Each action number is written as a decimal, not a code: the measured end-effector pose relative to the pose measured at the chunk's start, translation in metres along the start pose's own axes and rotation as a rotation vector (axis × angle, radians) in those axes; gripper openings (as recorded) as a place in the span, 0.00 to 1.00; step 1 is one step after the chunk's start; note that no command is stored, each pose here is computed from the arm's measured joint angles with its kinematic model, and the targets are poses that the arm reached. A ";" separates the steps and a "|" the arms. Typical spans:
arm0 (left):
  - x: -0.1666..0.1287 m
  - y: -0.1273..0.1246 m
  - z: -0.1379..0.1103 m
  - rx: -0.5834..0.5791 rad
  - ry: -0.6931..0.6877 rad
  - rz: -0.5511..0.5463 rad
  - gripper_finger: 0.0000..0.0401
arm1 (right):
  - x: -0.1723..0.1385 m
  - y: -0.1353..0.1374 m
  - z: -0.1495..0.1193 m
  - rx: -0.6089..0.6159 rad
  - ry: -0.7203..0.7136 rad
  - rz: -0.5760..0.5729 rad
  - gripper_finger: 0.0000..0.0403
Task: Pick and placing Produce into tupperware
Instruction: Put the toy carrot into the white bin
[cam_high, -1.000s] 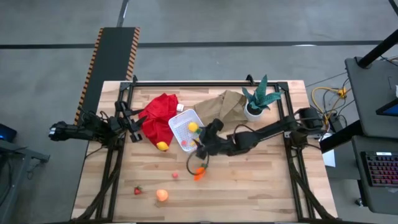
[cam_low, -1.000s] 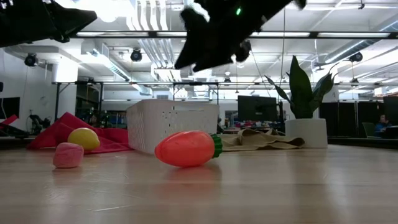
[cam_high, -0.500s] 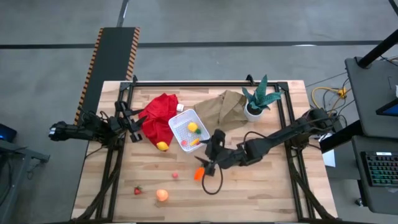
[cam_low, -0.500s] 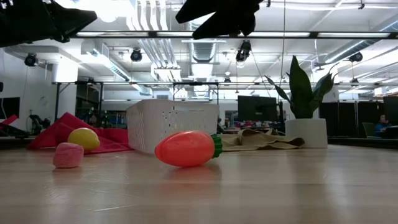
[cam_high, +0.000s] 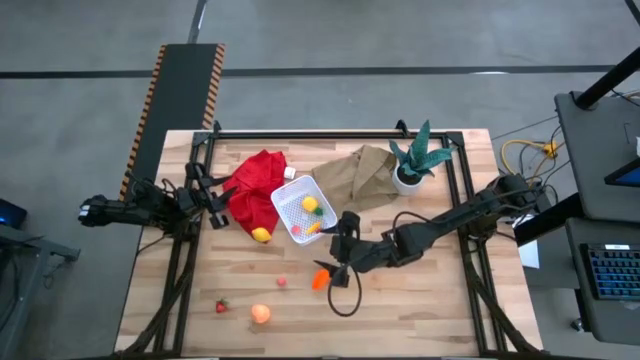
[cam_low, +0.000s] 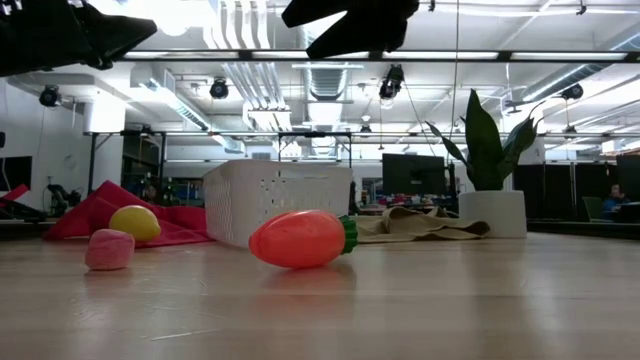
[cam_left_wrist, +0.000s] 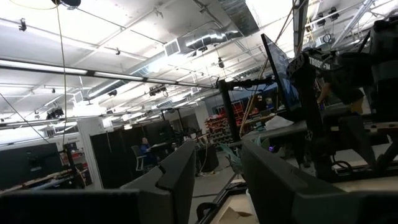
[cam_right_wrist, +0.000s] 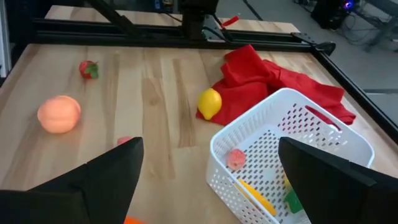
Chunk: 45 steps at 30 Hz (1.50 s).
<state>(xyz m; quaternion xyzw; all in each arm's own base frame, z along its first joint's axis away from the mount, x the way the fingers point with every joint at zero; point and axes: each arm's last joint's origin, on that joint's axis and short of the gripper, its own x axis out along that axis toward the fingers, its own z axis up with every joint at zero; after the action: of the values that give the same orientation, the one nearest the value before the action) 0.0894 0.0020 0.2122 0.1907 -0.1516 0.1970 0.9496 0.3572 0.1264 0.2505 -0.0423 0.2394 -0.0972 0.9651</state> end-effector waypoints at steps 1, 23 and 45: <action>0.000 0.000 0.000 0.004 -0.001 0.001 0.30 | 0.000 0.000 0.000 0.001 0.000 0.000 0.91; 0.000 0.003 0.006 0.037 -0.028 0.017 0.30 | 0.000 0.001 0.000 0.061 0.000 0.000 0.91; 0.000 0.003 0.005 0.022 -0.050 0.029 0.30 | 0.000 0.000 0.000 -0.077 -0.001 -0.009 0.91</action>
<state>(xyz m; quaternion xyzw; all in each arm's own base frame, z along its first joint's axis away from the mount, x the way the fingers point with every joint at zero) 0.0869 0.0022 0.2174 0.2040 -0.1756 0.2075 0.9405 0.3572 0.1261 0.2506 -0.0808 0.2421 -0.0922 0.9625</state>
